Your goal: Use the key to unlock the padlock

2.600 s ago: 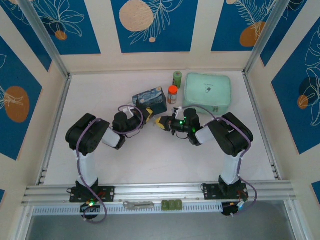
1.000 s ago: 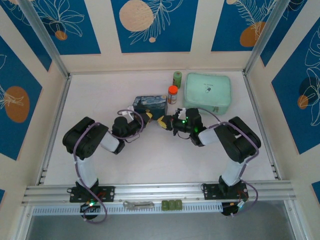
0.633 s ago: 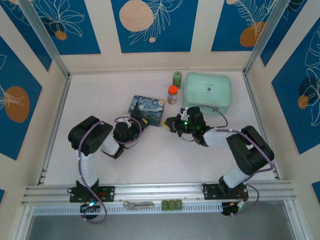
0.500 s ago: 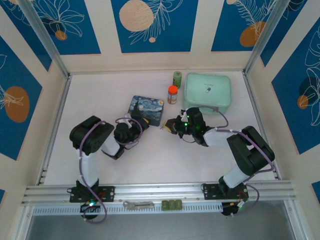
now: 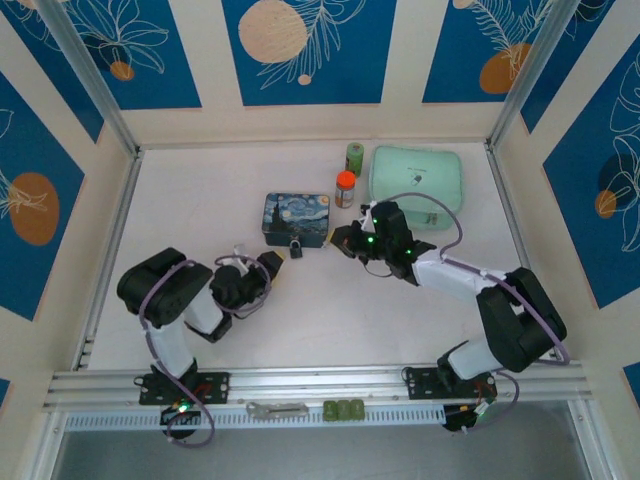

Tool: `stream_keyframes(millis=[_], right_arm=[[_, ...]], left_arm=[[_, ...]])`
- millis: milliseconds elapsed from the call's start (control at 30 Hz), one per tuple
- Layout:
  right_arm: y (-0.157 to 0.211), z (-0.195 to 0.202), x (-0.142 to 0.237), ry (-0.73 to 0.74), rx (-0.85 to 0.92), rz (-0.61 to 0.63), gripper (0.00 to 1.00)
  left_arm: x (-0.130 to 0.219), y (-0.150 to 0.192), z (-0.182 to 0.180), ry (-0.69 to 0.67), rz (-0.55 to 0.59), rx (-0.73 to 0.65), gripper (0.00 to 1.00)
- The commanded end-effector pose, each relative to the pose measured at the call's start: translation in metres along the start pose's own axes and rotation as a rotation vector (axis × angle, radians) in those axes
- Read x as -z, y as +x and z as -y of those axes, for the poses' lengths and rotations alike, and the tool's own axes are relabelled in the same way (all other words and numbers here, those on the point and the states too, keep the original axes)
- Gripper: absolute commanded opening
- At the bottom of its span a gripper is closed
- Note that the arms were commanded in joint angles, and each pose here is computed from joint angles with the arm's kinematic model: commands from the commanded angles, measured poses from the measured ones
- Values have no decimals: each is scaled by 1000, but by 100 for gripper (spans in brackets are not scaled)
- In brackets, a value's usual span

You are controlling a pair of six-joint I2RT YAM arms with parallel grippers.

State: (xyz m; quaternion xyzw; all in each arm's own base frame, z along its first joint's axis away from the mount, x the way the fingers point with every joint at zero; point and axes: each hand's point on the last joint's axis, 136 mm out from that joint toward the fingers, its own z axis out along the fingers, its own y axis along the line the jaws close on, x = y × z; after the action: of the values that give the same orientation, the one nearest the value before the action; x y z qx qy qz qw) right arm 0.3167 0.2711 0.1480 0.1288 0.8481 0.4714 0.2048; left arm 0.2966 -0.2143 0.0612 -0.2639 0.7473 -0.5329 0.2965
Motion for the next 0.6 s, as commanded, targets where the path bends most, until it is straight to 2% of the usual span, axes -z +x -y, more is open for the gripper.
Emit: stream_keyframes(millis=[0,233,567], right_arm=[[-3,-2,1,69,67,31,0],[-7,-11,-8,30,23,57,0],[-9,-34,-8,-59,-31,61,0]], left_arm=[[-2,13,13,-24,-54,4,63],[-9,7,98,-15,-59,-198,62],[-39,28,117,74,-147,-100,60]])
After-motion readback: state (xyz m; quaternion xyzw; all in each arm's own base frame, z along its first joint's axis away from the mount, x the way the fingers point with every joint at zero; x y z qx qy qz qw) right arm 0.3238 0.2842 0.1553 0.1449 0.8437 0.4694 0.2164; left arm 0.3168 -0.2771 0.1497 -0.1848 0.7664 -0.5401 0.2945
